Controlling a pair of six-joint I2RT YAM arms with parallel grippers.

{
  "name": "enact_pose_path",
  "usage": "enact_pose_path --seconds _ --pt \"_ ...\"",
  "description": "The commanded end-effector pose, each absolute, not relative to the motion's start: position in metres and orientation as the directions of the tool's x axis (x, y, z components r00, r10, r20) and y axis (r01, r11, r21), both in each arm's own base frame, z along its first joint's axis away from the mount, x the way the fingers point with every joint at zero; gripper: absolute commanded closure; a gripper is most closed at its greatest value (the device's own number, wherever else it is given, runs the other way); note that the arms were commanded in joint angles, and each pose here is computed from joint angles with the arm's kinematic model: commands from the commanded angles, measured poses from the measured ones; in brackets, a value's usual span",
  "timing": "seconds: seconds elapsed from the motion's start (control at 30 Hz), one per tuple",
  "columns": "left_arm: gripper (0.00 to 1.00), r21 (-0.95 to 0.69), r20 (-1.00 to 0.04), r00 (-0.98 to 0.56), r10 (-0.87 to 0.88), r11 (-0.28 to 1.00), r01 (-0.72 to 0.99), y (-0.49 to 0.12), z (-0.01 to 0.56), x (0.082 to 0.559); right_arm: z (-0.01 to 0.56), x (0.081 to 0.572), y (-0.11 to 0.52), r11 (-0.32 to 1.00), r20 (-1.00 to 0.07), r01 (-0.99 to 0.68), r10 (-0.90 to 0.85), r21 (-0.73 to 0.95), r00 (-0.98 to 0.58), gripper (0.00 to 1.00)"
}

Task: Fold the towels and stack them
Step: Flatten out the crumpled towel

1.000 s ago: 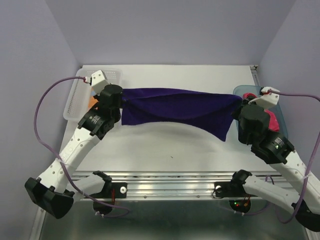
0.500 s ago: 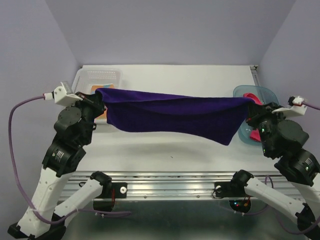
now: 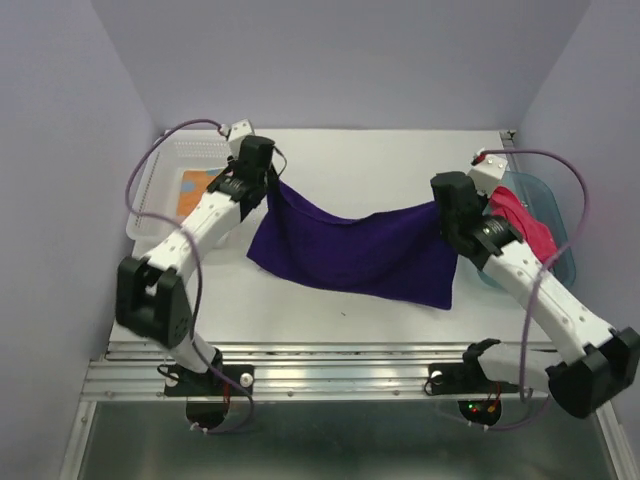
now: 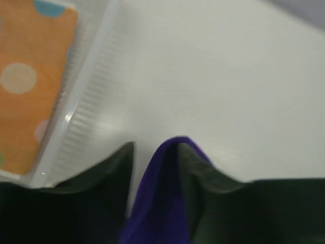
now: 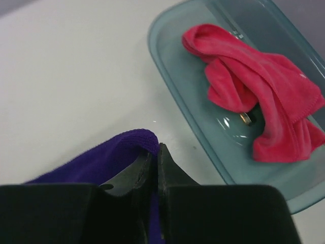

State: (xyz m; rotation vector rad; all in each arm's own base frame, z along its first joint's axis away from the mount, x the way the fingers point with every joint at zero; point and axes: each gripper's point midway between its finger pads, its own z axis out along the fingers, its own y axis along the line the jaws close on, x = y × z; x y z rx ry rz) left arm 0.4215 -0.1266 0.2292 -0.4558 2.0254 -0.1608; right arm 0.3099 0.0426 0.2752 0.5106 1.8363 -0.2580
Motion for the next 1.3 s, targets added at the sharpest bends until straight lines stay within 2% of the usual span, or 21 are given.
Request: enact_pose_path --seconds 0.0,0.07,0.1,0.13,0.17,0.23,0.27,0.33,0.4,0.57,0.7,0.83,1.07,1.27 --pt "0.25 -0.215 -0.823 -0.464 -0.328 0.935 -0.281 -0.135 0.242 0.487 0.225 0.363 0.018 0.834 -0.89 0.549 0.285 0.047 -0.357 0.94" --pt "0.1 -0.145 -0.79 -0.543 -0.285 0.947 -0.286 -0.144 0.213 0.505 0.215 0.373 0.021 0.836 -0.878 0.549 0.258 -0.007 -0.404 0.86" --pt "0.04 -0.13 -0.795 -0.55 -0.255 0.958 -0.256 -0.154 0.217 0.506 0.22 0.381 0.025 0.848 -0.877 0.529 0.244 -0.014 -0.414 0.62" --pt "0.01 -0.141 -0.809 -0.533 -0.248 0.962 -0.233 -0.163 0.226 0.51 0.209 0.386 0.028 0.852 -0.863 0.523 0.235 -0.039 -0.446 0.52" --pt "0.01 -0.156 -0.823 -0.517 -0.236 0.968 -0.195 -0.176 0.232 0.51 0.21 0.39 0.031 0.855 -0.863 0.518 0.241 -0.027 -0.444 0.35" --pt "0.01 -0.169 -0.833 -0.507 -0.221 0.975 -0.147 -0.19 0.237 0.506 0.209 0.392 0.032 0.855 -0.863 0.518 0.238 -0.032 -0.446 0.28" --pt "0.01 -0.183 -0.844 -0.491 -0.215 0.977 -0.113 -0.201 0.247 0.5 0.212 0.394 0.035 0.868 -0.864 0.496 0.239 -0.014 -0.443 0.22" --pt "0.01 -0.182 -0.848 -0.489 -0.204 0.979 -0.093 -0.205 0.249 0.489 0.21 0.395 0.048 0.902 -0.853 0.431 0.241 0.021 -0.463 0.17" --pt "0.01 -0.196 -0.851 -0.481 -0.213 0.977 -0.085 -0.209 0.251 0.479 0.219 0.397 0.06 0.937 -0.866 0.344 0.222 0.063 -0.448 0.0" --pt "0.01 -0.243 -0.814 -0.528 -0.242 0.968 -0.068 -0.218 0.217 0.424 0.19 0.387 0.107 0.968 -0.802 0.133 0.252 0.214 -0.541 0.0" --pt "0.01 -0.309 -0.758 -0.577 -0.303 0.947 -0.091 -0.223 0.173 0.379 0.137 0.376 0.113 0.962 -0.726 0.163 0.272 0.219 -0.631 0.0" --pt "0.01 -0.307 -0.698 -0.651 -0.299 0.946 -0.106 -0.219 0.121 0.351 0.095 0.377 0.103 0.957 -0.667 0.255 0.281 0.139 -0.691 0.0" --pt "0.01 -0.231 -0.641 -0.714 -0.28 0.958 -0.169 -0.217 0.067 0.35 0.039 0.361 0.105 0.953 -0.573 0.282 0.293 0.112 -0.765 0.0" --pt "0.01 -0.17 -0.646 -0.716 -0.267 0.964 -0.206 -0.218 0.055 0.375 0.004 0.324 0.107 0.933 -0.46 0.332 0.358 0.139 -0.813 0.0"
